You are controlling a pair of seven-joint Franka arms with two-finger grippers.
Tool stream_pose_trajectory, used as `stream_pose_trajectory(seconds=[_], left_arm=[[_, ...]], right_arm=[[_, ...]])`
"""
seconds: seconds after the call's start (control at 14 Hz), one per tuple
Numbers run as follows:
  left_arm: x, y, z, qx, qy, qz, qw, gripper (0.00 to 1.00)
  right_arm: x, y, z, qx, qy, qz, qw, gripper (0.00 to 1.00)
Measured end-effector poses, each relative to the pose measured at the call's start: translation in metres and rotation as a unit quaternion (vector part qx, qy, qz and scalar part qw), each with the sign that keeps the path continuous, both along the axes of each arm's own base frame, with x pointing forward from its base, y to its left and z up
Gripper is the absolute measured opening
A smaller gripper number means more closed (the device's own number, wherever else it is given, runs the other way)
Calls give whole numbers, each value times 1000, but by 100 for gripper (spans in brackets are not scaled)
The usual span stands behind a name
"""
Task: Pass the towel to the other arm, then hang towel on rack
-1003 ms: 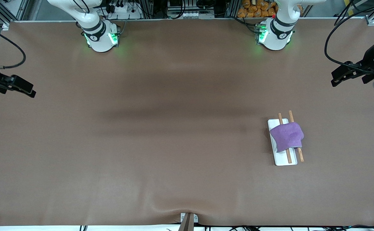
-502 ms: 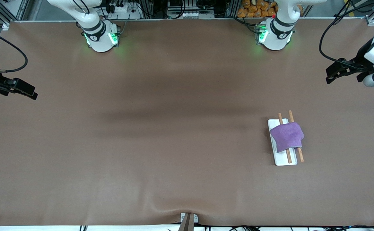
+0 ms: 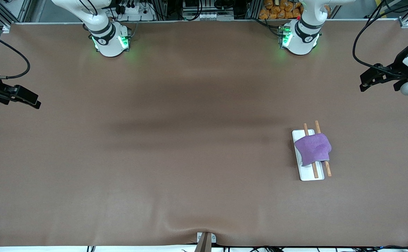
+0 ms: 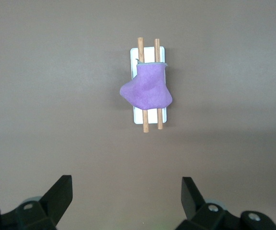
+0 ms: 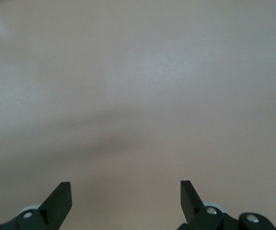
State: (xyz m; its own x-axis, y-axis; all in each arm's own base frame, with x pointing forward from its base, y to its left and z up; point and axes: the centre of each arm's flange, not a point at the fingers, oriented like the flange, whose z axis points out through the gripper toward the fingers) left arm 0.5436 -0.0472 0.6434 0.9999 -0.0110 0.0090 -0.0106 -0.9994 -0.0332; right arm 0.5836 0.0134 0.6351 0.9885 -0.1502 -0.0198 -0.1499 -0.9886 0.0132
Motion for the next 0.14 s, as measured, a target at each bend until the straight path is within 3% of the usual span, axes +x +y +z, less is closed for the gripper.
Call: stream_pose_trajectory(seconds=[0.14], left_arm=[[0,-1,0,0,-1,-1,1000,100]], right_arm=[[0,0,0,0,0,0,1000,100]])
